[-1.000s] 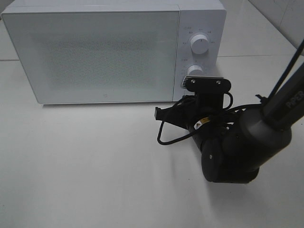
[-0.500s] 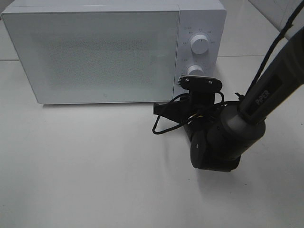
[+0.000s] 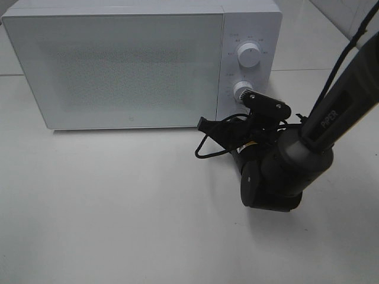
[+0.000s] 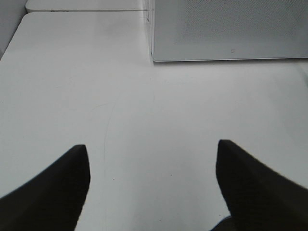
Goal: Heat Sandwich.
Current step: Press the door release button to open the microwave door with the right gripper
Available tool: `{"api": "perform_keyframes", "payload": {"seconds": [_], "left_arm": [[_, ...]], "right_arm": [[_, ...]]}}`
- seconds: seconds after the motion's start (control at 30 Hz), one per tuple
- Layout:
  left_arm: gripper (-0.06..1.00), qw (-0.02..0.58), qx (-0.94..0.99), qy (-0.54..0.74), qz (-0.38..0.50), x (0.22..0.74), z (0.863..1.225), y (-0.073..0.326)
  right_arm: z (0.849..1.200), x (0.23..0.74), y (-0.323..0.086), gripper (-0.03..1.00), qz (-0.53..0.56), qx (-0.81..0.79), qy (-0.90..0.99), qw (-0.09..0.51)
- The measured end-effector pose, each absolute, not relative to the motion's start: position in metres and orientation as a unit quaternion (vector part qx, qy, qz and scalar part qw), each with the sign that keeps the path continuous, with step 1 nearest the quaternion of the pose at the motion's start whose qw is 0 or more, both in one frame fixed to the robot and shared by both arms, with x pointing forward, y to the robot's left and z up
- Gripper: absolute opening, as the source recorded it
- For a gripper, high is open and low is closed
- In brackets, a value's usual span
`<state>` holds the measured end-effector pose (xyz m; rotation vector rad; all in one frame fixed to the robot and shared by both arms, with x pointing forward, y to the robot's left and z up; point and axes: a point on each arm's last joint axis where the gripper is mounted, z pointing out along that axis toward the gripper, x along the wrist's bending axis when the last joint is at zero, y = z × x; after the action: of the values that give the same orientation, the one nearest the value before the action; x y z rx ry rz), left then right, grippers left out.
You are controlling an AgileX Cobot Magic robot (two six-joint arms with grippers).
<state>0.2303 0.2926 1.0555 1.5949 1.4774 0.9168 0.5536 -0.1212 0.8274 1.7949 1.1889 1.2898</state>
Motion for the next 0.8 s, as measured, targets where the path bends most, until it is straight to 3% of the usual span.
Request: {"api": "perform_keyframes", "payload": {"seconds": [0.47,0.8], "left_arm": [[0.69,0.381,0.625,0.579,0.359,0.23,1.056,0.293],[0.69,0.381,0.625,0.579,0.359,0.23,1.056,0.293]], "right_arm": [[0.836,0.555,-0.12,0.04,0.572,0.799,0.159,0.097],[0.837,0.555,-0.124,0.04,0.573,0.815,0.061,0.06]]}}
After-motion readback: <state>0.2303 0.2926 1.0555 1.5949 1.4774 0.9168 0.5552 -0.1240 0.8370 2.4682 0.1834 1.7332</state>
